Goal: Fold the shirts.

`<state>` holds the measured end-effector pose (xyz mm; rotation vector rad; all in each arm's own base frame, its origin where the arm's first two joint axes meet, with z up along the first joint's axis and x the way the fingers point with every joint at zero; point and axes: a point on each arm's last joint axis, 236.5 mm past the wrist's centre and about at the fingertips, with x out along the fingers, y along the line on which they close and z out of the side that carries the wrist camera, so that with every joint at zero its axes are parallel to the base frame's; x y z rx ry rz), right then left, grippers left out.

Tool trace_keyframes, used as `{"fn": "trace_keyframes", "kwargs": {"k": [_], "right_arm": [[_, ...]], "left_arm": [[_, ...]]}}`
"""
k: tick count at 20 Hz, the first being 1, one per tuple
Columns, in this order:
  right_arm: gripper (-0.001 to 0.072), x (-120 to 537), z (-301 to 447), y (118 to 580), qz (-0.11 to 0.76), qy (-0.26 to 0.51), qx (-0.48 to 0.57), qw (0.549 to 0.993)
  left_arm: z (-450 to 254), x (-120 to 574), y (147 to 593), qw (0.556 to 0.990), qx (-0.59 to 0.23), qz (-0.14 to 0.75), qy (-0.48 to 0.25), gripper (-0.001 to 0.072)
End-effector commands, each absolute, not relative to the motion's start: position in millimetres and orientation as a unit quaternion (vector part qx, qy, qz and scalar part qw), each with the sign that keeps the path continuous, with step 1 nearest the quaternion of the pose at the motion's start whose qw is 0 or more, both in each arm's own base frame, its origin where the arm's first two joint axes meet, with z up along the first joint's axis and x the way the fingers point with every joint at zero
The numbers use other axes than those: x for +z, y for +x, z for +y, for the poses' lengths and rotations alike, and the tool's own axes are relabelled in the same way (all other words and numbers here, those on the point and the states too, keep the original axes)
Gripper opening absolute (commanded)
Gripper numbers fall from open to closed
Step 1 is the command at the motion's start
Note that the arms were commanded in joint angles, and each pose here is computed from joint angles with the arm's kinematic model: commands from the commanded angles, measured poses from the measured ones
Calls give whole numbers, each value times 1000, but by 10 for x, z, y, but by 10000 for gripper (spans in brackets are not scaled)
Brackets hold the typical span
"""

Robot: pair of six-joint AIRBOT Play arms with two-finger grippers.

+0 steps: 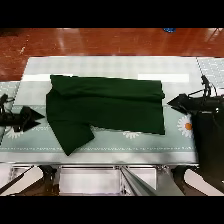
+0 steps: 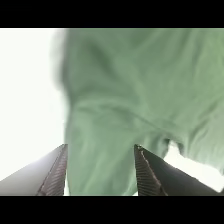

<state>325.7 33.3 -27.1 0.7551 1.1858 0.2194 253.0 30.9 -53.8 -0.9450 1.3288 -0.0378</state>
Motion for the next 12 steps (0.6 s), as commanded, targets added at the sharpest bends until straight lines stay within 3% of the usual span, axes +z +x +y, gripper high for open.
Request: {"fn": "trace_keyframes", "kwargs": {"k": [1, 7, 12], "right_arm": [[412, -223, 502, 3106, 522, 363, 120, 762], [411, -186, 568, 3066, 527, 370, 133, 754], [411, -110, 614, 3125, 513, 391, 139, 751]], "left_arm": [[97, -774, 2305, 668, 0, 582, -463, 506], [108, -932, 2321, 673, 14, 590, -447, 506], [42, -1083, 2274, 645, 11, 610, -460, 506]]}}
